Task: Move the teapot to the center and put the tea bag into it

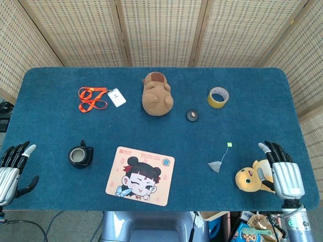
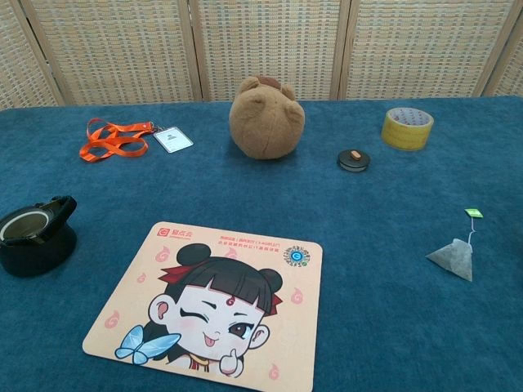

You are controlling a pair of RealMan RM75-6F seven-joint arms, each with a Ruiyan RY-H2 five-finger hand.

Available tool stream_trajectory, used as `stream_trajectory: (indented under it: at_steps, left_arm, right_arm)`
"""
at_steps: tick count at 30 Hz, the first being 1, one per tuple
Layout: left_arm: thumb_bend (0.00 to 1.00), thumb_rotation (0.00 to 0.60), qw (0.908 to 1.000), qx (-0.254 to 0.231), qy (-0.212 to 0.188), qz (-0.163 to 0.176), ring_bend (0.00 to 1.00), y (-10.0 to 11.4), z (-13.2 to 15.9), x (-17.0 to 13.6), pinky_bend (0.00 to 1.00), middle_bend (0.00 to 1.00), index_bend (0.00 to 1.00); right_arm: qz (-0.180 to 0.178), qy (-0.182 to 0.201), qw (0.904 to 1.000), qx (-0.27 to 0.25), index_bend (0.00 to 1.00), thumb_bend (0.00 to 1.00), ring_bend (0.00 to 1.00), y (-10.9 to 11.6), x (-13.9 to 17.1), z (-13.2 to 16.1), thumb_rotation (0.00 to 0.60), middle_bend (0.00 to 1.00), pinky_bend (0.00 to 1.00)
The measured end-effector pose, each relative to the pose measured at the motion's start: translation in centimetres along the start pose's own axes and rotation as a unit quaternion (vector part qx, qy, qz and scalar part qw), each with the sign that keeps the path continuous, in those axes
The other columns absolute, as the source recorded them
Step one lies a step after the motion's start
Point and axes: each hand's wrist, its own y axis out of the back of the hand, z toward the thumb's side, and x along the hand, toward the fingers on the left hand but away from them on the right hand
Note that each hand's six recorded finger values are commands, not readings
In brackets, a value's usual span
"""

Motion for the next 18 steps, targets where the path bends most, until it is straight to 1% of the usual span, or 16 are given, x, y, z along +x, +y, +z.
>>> stream_trajectory:
  at_steps: [18]
  left_arm:
    - [0.38, 0.600, 1.0000, -0.001, 0.000, -0.009, 0.00, -0.22, -0.15, -0.04, 0.00, 0.00, 0.03]
  right_arm:
    - [-0.001, 0.002, 1.0000, -0.002, 0.18, 0.57, 0.14, 0.02, 0.08, 0.08, 0.600, 0.21, 0.31]
